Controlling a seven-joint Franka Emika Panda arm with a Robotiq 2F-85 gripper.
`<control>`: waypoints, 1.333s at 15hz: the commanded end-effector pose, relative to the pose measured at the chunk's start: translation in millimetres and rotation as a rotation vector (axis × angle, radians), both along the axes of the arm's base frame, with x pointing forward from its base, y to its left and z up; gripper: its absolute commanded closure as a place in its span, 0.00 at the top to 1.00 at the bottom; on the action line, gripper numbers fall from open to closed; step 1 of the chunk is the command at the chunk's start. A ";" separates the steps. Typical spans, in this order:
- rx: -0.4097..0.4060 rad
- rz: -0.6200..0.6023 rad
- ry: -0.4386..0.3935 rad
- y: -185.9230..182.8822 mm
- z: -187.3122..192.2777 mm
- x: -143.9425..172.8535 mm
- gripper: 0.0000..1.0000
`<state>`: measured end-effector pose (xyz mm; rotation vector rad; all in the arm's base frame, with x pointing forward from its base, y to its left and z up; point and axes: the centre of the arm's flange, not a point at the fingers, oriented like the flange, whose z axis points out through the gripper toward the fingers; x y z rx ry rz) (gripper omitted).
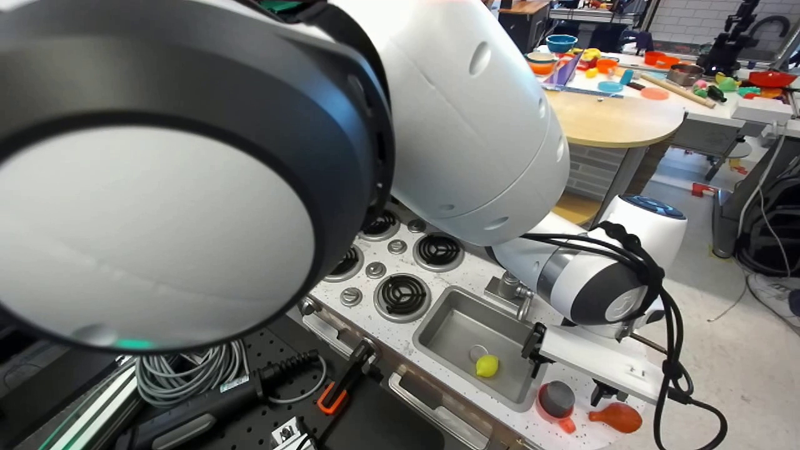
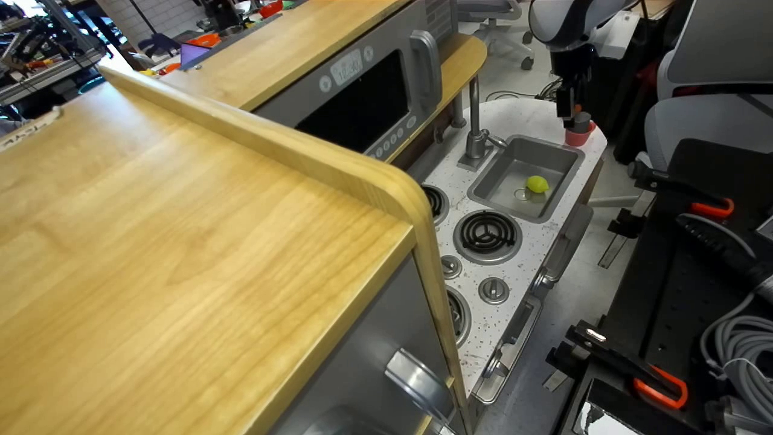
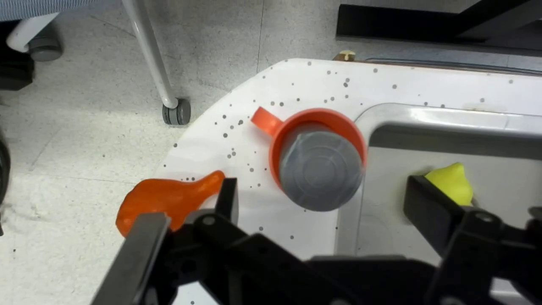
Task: Put the grey thing on the stove
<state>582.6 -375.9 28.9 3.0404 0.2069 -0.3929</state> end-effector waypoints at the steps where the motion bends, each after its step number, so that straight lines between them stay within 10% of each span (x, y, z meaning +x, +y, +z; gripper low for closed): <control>1: 0.019 -0.006 0.043 4.4 -1.0 -5.6 1.00; 5: 0.026 -0.004 0.064 8.3 -5.0 -10.1 1.00; 14: 0.020 -0.004 0.069 12.5 -2.6 -11.9 0.22; 20: 0.014 -0.016 0.074 16.9 22.6 -23.0 0.19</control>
